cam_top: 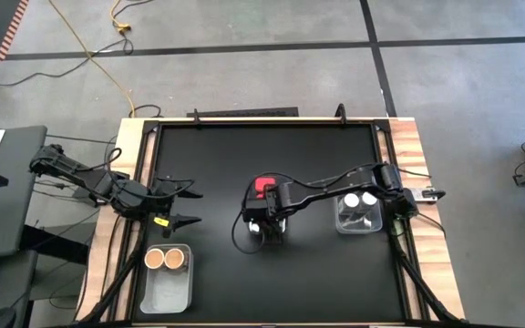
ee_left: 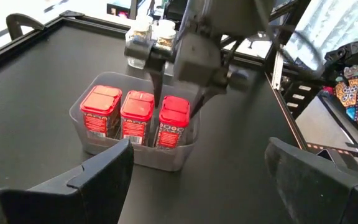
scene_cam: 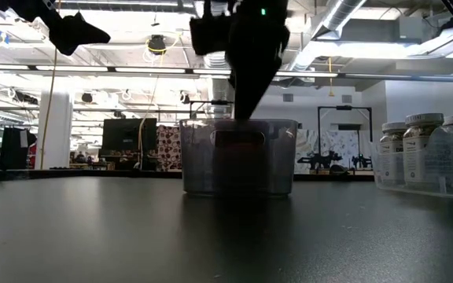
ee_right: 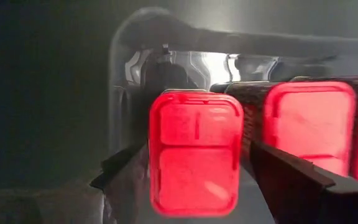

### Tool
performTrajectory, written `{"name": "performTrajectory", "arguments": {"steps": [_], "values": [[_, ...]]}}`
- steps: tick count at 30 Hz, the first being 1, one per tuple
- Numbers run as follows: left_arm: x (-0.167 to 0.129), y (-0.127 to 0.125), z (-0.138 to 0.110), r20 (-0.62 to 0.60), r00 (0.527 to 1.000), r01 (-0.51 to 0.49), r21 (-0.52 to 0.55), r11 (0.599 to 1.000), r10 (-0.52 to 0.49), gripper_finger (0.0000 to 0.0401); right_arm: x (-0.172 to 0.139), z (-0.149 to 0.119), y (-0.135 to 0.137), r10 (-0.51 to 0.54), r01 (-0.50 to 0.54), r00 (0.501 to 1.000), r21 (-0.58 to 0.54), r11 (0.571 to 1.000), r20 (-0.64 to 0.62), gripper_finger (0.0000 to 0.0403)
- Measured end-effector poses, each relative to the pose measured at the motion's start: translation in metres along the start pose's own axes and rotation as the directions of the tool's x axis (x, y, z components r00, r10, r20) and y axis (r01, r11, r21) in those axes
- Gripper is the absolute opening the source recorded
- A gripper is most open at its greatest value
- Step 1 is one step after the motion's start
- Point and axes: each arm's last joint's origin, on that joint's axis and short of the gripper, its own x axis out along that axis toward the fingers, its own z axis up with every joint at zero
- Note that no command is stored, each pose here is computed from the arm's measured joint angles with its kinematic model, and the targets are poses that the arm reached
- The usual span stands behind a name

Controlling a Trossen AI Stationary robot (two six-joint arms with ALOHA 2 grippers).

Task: Sort spices by type
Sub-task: Return to Home Position

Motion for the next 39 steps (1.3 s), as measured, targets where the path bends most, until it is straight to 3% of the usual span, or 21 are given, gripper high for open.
{"name": "performTrajectory", "arguments": {"steps": [12,16,28,39], "values": [[0.0,0.0,0.0,0.001,1.0,-0.001,0.001,1.0,0.001,0.0345,-0.092,0.017,-0.018,-0.001,-0.004,0.998,0.071,0.997,0.06,0.0306],[0.0,0.0,0.0,0.001,1.0,-0.002,-0.05,0.999,0.002,0.0345,-0.111,0.001,-0.023,-0.016,0.021,0.997,0.064,0.998,-0.081,0.0306],[-0.001,0.0,0.002,0.02,1.0,-0.013,-0.05,0.999,0.014,0.0345,-0.12,-0.004,0.004,-0.011,0.012,0.999,0.021,1.0,-0.047,0.0306],[-0.004,0.0,0.001,-0.002,0.999,0.047,0.155,0.987,-0.047,0.0345,-0.082,0.001,0.022,-0.008,0.008,1.0,-0.028,1.0,0.008,0.0306]]}}
